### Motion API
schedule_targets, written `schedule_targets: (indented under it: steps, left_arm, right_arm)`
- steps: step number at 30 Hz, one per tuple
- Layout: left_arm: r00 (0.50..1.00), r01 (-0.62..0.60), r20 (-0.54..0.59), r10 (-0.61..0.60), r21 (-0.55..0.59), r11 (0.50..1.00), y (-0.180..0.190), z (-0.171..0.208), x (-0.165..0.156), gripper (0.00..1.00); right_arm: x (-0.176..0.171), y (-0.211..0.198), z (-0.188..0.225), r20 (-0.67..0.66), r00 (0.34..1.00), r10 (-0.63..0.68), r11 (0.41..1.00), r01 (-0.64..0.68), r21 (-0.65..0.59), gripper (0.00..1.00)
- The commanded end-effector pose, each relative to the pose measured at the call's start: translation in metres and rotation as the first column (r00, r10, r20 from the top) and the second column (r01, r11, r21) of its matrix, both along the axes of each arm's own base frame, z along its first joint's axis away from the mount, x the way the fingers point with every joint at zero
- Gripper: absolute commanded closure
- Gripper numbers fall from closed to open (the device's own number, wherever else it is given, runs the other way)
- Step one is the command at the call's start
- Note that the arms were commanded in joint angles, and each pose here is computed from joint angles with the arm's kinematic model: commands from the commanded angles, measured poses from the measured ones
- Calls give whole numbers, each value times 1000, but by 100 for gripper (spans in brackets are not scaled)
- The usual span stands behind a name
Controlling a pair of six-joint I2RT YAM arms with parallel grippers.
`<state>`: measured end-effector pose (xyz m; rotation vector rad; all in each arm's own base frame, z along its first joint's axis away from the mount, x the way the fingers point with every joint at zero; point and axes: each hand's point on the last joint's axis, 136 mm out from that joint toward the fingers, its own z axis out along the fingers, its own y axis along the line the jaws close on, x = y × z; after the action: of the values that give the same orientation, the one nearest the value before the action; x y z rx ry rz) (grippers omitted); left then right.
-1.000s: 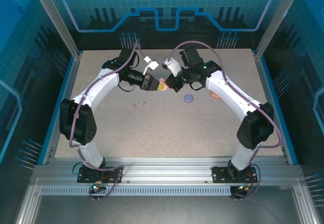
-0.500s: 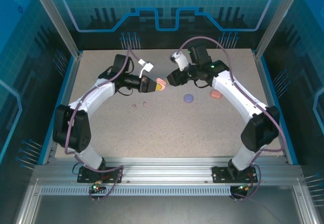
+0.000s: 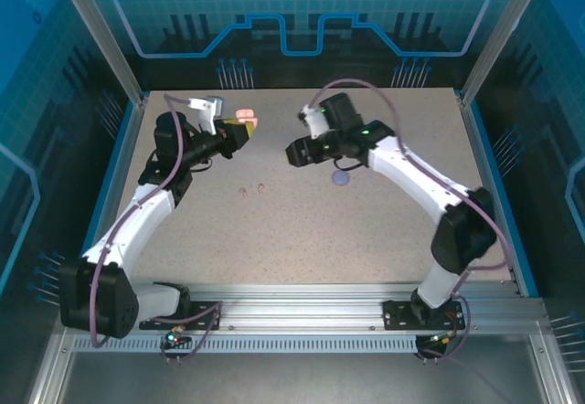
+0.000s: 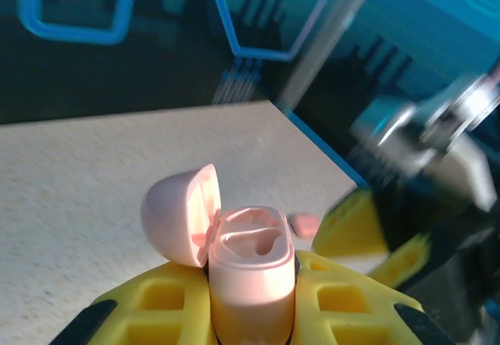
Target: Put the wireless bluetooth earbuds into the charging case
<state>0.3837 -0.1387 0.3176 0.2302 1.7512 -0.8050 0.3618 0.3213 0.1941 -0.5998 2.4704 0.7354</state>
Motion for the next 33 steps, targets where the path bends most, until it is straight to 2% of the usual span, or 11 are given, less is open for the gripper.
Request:
schedule_targets:
  steps: [1,12,24,33]
  left_arm:
    - [976,-207,58,208,-21,978,31,16,8,100]
    - [879,-475,22,477,-72,877,90,16,12,100]
    - [852,-520,-10,523,-126,845,113,20,9,100]
    - [855,-517,-22,519,-140,845,115,16,9,100]
  right_arm:
    - [-2,24,-25,-70,995,-68,996,64,-69,39]
    - [2,102,-94,-129,992,5,984,-27,-176,52]
    - [23,143,-142,-14,999,30,939,-33,-343,56]
    - [27,149,-164,1,1000,28,926,-26,-376,60]
